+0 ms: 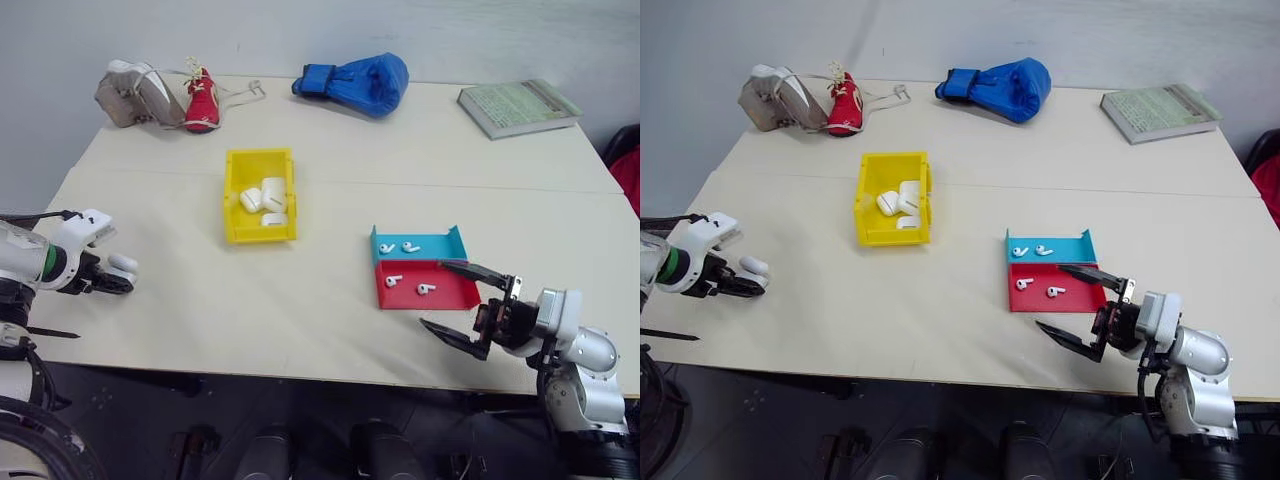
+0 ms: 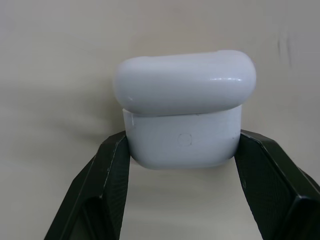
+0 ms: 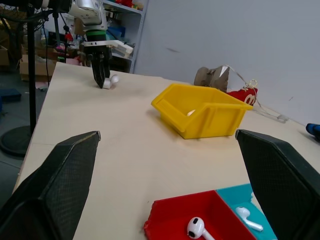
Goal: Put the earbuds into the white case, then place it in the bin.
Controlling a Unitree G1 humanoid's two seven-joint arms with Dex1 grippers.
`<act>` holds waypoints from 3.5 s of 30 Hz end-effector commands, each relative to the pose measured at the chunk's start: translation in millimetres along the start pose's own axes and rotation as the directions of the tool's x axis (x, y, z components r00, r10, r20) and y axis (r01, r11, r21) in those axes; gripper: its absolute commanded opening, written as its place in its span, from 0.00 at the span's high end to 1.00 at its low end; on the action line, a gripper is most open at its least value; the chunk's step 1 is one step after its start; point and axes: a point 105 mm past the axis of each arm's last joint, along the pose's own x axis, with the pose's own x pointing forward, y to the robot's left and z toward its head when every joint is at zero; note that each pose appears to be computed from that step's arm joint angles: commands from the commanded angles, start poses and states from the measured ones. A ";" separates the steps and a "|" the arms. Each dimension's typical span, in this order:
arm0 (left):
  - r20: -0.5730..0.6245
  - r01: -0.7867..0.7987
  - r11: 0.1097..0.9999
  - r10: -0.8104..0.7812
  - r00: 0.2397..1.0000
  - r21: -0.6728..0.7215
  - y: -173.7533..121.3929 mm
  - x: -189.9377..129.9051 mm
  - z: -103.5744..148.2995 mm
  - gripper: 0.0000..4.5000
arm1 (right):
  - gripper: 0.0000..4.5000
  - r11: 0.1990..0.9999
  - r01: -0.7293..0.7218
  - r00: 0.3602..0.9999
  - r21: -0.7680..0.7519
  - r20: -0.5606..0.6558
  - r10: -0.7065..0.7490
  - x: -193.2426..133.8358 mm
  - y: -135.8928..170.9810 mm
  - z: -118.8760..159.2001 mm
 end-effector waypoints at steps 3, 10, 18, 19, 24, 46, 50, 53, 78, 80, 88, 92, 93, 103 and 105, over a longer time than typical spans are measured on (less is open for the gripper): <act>0.441 0.111 0.963 -0.213 0.872 0.246 -27.5 -36.1 49.7 0.39 | 0.00 0.997 0.034 0.999 -0.068 -0.031 -0.037 -22.0 -5.0 19.0; 0.646 0.211 0.732 -0.674 0.358 0.647 -140.0 -71.7 50.5 0.39 | 0.00 0.996 0.085 0.956 -0.020 -0.280 -0.088 -71.8 -13.5 30.4; 0.655 0.260 0.627 -0.755 -0.028 0.734 -248.4 -57.0 56.3 0.39 | 0.00 0.954 0.299 0.614 -0.006 -0.765 -0.197 -163.1 -4.2 11.4; 0.646 0.257 0.616 -0.762 -0.050 0.745 -257.7 -54.0 55.2 0.39 | 0.00 0.953 0.302 0.612 0.000 -0.767 -0.194 -163.4 -3.1 12.7; 0.587 0.181 0.562 -0.799 -0.133 0.807 -277.8 -45.1 51.1 0.39 | 0.00 0.965 0.261 0.623 0.018 -0.767 -0.154 -124.8 -24.1 21.4; 0.541 0.184 0.520 -0.836 -0.095 0.834 -280.7 -23.6 43.8 0.39 | 0.09 0.976 -0.167 0.435 0.141 -0.878 0.202 24.7 -53.8 -22.3; 0.553 0.191 0.531 -0.829 -0.087 0.826 -280.7 -24.5 40.3 0.39 | 0.35 0.970 -0.206 0.434 0.132 -0.876 0.212 29.6 -54.9 -29.6; 0.557 0.198 0.534 -0.826 -0.084 0.822 -282.2 -24.7 37.8 0.39 | 0.58 0.968 -0.222 0.429 0.120 -0.879 0.208 30.8 -57.3 -33.6; 0.574 0.204 0.552 -0.816 -0.066 0.808 -284.5 -26.8 37.5 0.39 | 0.58 0.938 -0.326 0.365 0.115 -0.900 0.237 37.7 -66.6 -54.4; 0.577 0.196 0.557 -0.815 -0.061 0.807 -281.0 -27.1 39.8 0.39 | 0.58 0.936 -0.331 0.358 0.117 -0.902 0.239 36.7 -66.2 -56.1; 0.578 0.187 0.561 -0.814 -0.050 0.806 -275.5 -27.2 42.9 0.39 | 0.58 0.926 -0.344 0.319 0.153 -0.909 0.269 28.3 -64.2 -55.9; 0.578 0.186 0.561 -0.815 -0.050 0.807 -275.2 -27.1 43.4 0.39 | 0.58 0.926 -0.343 0.314 0.158 -0.910 0.271 26.3 -64.2 -55.9; 0.578 0.186 0.561 -0.815 -0.050 0.807 -275.3 -27.1 43.5 0.39 | 0.58 0.926 -0.342 0.312 0.159 -0.910 0.272 26.0 -64.1 -55.9; 0.575 0.186 0.558 -0.817 -0.051 0.809 -276.3 -27.5 44.0 0.39 | 0.58 0.927 -0.335 0.300 0.170 -0.913 0.276 23.6 -62.5 -55.7; 0.574 0.185 0.557 -0.817 -0.051 0.809 -276.4 -27.6 44.1 0.39 | 0.58 0.926 -0.334 0.296 0.174 -0.914 0.278 22.9 -62.2 -55.9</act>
